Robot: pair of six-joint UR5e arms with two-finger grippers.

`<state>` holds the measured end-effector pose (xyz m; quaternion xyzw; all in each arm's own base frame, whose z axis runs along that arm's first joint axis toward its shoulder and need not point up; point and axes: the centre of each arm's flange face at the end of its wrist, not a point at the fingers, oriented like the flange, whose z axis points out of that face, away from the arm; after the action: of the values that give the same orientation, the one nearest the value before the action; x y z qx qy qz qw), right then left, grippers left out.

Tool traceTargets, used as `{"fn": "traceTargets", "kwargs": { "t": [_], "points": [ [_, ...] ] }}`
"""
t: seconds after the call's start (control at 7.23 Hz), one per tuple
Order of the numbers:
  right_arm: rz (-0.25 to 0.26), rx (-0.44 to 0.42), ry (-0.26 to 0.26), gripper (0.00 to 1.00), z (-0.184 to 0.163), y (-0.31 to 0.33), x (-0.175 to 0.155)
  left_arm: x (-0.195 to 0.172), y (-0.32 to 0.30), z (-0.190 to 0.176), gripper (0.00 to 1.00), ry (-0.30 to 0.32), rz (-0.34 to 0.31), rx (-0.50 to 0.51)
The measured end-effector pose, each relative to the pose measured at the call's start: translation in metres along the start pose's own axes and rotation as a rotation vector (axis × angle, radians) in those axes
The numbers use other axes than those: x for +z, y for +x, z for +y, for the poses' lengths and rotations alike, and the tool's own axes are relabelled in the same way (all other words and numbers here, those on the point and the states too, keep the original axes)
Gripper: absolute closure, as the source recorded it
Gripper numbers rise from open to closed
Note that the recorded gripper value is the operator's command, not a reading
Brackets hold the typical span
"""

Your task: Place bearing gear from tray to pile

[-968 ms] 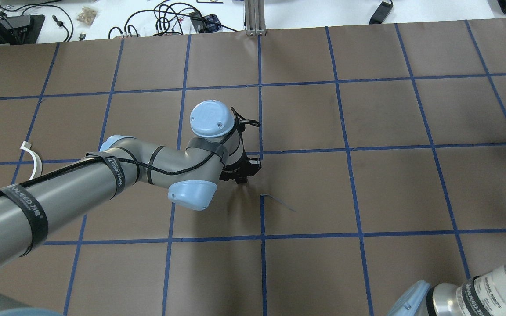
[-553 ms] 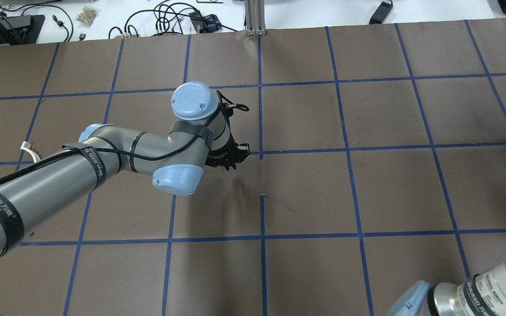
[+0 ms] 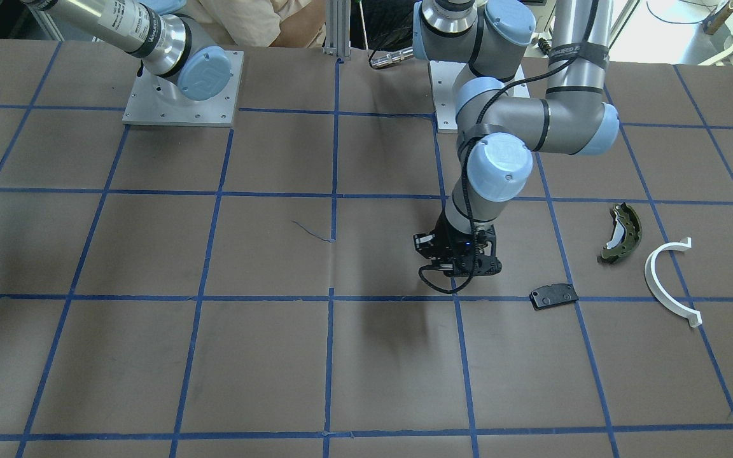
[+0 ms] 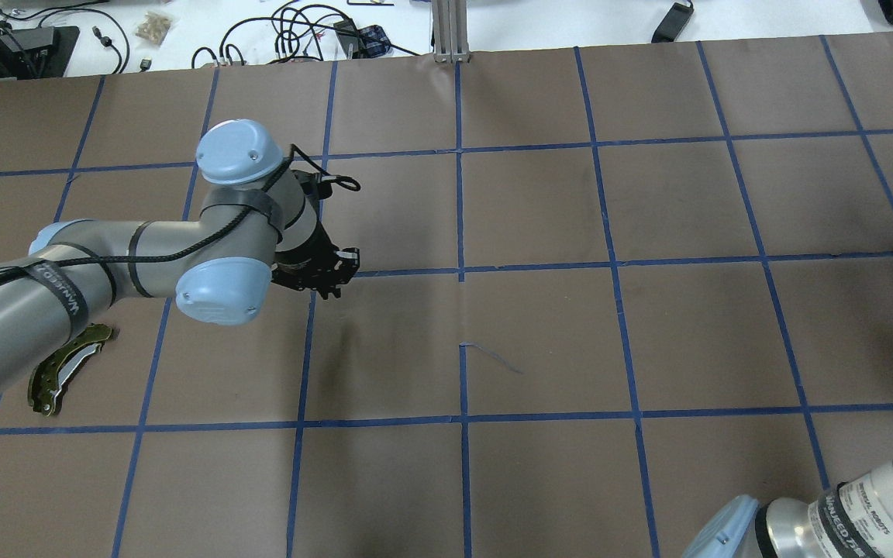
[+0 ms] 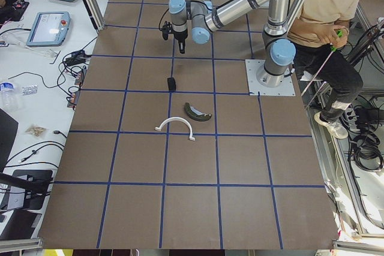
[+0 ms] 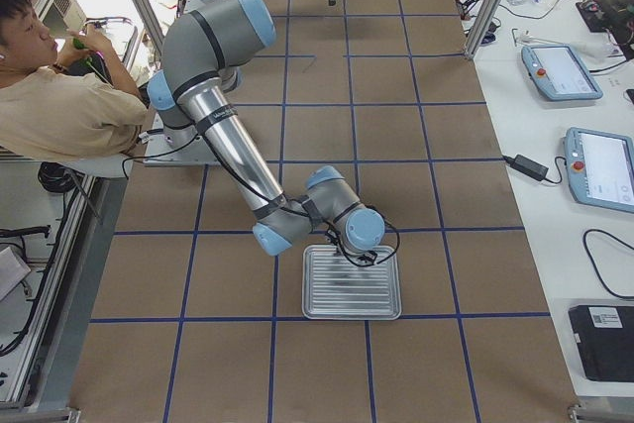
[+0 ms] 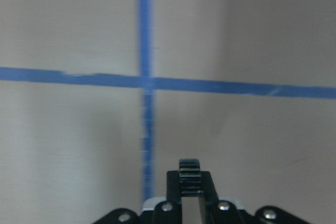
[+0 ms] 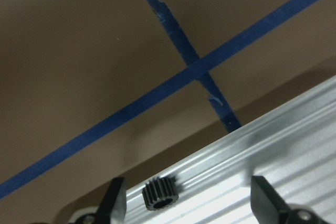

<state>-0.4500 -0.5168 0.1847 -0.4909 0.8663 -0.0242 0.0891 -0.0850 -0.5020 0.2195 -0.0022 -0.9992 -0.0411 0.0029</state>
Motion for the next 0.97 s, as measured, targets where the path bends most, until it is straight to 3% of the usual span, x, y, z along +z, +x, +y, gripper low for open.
{"fn": "traceTargets", "kwargs": {
  "t": [0.14, 0.41, 0.55, 0.69, 0.97],
  "points": [
    [-0.009, -0.001, -0.018, 0.22, 0.002, -0.001, 0.001, 0.003, -0.052, 0.004, 1.0, -0.012, -0.027, 0.055],
    [-0.015, -0.002, -0.033, 0.38, 0.003, -0.001, 0.001, 0.005, -0.128, 0.011, 1.0, -0.023, -0.043, 0.083],
    [-0.018, 0.002, -0.032, 0.41, 0.003, -0.002, 0.002, 0.005, -0.145, 0.014, 0.42, -0.026, -0.041, 0.094],
    [-0.022, 0.006, -0.031, 0.43, 0.003, -0.002, 0.003, 0.007, -0.151, 0.015, 0.0, -0.029, -0.039, 0.099],
    [-0.028, 0.008, -0.029, 0.64, 0.001, -0.003, 0.004, 0.01, -0.154, 0.015, 0.0, -0.036, -0.037, 0.103]
  ]
}}
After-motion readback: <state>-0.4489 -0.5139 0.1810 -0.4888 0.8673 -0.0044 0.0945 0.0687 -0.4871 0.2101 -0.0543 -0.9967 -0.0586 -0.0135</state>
